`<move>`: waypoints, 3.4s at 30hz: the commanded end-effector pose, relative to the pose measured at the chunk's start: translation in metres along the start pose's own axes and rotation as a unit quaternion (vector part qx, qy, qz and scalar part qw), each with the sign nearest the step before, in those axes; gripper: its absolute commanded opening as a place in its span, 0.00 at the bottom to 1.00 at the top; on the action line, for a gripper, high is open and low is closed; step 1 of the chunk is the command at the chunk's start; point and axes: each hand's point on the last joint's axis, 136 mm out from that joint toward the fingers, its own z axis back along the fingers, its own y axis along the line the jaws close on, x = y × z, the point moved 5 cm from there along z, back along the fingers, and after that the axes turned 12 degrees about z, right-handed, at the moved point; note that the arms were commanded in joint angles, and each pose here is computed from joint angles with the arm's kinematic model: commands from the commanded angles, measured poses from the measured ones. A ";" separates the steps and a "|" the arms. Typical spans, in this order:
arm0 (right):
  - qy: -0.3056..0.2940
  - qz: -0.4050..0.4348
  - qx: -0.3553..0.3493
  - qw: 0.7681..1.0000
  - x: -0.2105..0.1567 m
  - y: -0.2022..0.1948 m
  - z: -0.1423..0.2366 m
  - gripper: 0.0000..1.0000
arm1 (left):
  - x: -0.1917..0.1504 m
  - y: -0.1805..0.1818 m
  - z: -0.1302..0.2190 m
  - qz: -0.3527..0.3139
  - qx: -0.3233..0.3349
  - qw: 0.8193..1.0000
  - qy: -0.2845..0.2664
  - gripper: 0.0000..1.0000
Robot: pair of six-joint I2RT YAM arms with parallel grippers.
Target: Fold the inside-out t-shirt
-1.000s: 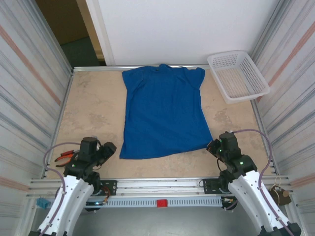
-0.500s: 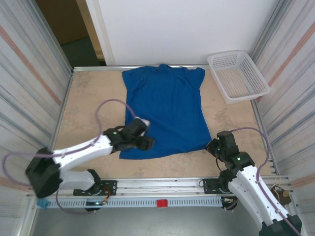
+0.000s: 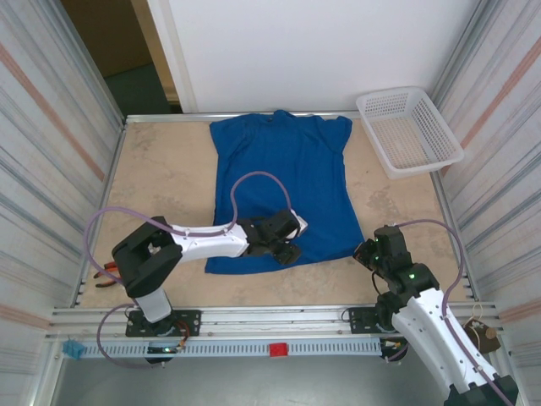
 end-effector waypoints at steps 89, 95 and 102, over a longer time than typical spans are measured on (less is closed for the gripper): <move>0.038 -0.191 0.216 0.957 -0.018 0.149 -0.002 0.93 | 0.027 -0.016 0.107 0.063 -0.093 0.983 -0.146 0.00; 0.060 -0.207 0.229 0.949 -0.022 0.167 -0.002 0.95 | 0.029 -0.014 0.110 0.067 -0.087 0.982 -0.156 0.00; 0.050 -0.231 0.228 0.945 -0.027 0.175 -0.007 0.96 | 0.030 -0.014 0.114 0.069 -0.091 0.980 -0.165 0.00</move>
